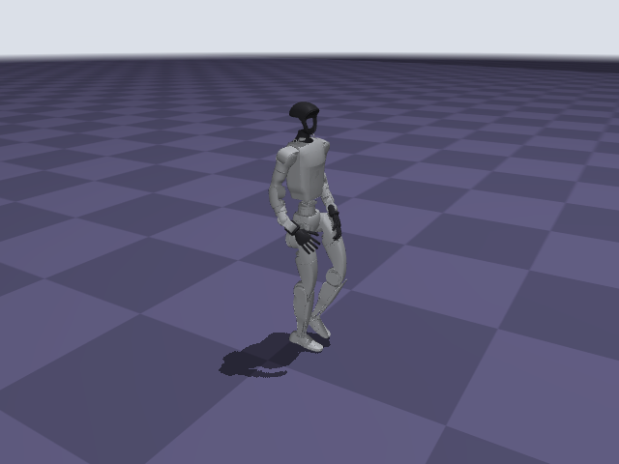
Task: Walk run
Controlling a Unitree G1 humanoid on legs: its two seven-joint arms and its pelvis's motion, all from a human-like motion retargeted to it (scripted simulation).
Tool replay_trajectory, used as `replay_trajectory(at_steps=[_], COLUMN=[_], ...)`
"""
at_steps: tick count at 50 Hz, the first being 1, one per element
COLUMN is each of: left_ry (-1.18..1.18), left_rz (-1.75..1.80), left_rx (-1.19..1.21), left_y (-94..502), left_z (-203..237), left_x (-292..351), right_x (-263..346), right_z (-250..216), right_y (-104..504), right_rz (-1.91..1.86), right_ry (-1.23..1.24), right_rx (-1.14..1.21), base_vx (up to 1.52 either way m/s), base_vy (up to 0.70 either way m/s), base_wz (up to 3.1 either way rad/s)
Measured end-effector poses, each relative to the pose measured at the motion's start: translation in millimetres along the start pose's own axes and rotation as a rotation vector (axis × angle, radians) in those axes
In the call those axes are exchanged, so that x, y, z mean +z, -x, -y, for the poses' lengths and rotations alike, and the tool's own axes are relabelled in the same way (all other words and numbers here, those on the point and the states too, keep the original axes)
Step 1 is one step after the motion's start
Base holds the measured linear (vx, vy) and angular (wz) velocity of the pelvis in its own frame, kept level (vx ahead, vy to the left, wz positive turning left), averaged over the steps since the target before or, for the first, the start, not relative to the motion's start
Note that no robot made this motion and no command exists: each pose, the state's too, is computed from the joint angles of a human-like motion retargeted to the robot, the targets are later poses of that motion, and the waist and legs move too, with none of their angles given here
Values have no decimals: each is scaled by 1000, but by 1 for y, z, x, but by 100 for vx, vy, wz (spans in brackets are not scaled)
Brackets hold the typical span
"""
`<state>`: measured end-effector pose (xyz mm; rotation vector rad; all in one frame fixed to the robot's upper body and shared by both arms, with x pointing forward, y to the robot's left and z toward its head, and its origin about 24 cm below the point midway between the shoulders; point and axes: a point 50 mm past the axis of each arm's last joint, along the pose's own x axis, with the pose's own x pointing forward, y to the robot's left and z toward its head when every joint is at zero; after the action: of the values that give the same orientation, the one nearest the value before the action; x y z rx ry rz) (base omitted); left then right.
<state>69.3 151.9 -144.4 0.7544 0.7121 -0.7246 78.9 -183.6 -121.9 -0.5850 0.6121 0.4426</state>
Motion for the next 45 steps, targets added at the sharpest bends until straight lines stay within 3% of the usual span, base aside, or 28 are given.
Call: replay_trajectory(at_steps=[5, 17, 21, 28, 38, 45], left_ry=[58, 63, -51, -139, -171, -38], left_rz=[56, -52, -61, -32, -54, -8], left_rx=[102, -81, -147, -148, -171, -11], left_y=[-1, -10, -8, -5, -7, -7], left_z=[-18, -15, -5, 5, 7, 7], left_x=[6, -1, 0, 3, 0, 10], right_x=[-5, -2, 0, 2, -20, -35], right_z=[-9, -18, -2, 5, -19, -21], right_y=[7, -10, -4, 6, 13, 27], right_rz=[-15, -62, -28, 23, -134, -195], right_ry=[8, -2, 65, -129, -146, -205], right_rx=[29, 173, 11, -254, 20, 8], base_vx=[94, 103, 74, 77, 64, 66], base_vy=[-20, -16, 16, -7, -34, -1], base_wz=[-72, 9, 54, 205, 198, 161])
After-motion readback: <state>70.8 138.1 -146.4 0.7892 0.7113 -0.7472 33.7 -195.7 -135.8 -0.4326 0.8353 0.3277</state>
